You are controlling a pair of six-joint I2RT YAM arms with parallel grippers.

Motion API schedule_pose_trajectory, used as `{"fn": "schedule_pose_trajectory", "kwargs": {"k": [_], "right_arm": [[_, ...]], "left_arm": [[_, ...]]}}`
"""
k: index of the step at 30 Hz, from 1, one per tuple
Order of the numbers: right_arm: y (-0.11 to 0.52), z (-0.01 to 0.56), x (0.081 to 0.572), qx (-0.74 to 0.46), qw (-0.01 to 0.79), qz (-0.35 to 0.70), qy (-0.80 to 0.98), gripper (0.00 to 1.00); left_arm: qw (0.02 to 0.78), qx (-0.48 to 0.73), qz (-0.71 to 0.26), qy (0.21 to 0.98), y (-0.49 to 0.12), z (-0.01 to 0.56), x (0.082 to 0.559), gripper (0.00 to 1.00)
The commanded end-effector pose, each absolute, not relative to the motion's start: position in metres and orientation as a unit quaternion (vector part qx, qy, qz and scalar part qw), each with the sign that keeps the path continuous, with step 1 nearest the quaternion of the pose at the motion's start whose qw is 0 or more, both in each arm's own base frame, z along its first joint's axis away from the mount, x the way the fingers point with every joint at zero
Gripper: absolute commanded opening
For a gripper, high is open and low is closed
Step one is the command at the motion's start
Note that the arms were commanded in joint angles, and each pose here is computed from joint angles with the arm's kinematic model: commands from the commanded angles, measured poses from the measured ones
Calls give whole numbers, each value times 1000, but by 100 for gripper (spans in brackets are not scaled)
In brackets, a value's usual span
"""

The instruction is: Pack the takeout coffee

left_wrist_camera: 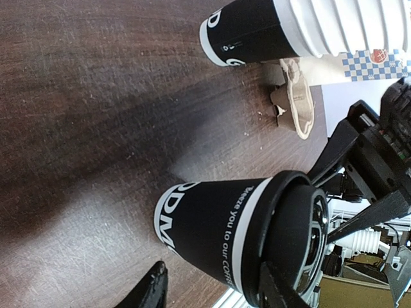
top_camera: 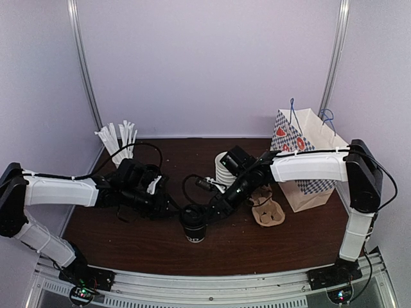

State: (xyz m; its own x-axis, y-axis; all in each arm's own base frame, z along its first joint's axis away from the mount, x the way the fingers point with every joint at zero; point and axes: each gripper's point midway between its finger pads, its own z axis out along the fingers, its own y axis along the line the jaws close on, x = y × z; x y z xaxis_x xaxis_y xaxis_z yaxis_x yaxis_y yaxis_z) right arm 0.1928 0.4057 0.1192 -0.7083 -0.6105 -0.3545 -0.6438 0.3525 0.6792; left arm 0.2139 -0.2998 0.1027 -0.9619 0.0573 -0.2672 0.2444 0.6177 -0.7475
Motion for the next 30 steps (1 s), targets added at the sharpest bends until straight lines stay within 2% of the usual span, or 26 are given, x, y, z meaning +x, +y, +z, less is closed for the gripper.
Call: {"fn": "schedule_pose_trajectory", "kwargs": {"k": [1,9,15,18,24,30], "right_arm": [[406,96,200,-362,11,409,838,44],[391,50,202,-329,-19,353,875,41],[368,1,197,-319,-45,294,900,36],[367,-5,199,-319,-61,285,902,35],[388,43,208,-368,-15,323,872,37],[403,112,203,-428,38,382,818,48]], "left_arm": [[62,68,-365,926,-277,59,194,48],[40,64,-340,937,-268,42,186,46],[15,44,-270,962,-243,1,177,41],[0,40,-254,966,-237,-13,171,40],[61,81,-269,958,-247,26,192,42],[183,156,-315,918,-279,113,236,54]]}}
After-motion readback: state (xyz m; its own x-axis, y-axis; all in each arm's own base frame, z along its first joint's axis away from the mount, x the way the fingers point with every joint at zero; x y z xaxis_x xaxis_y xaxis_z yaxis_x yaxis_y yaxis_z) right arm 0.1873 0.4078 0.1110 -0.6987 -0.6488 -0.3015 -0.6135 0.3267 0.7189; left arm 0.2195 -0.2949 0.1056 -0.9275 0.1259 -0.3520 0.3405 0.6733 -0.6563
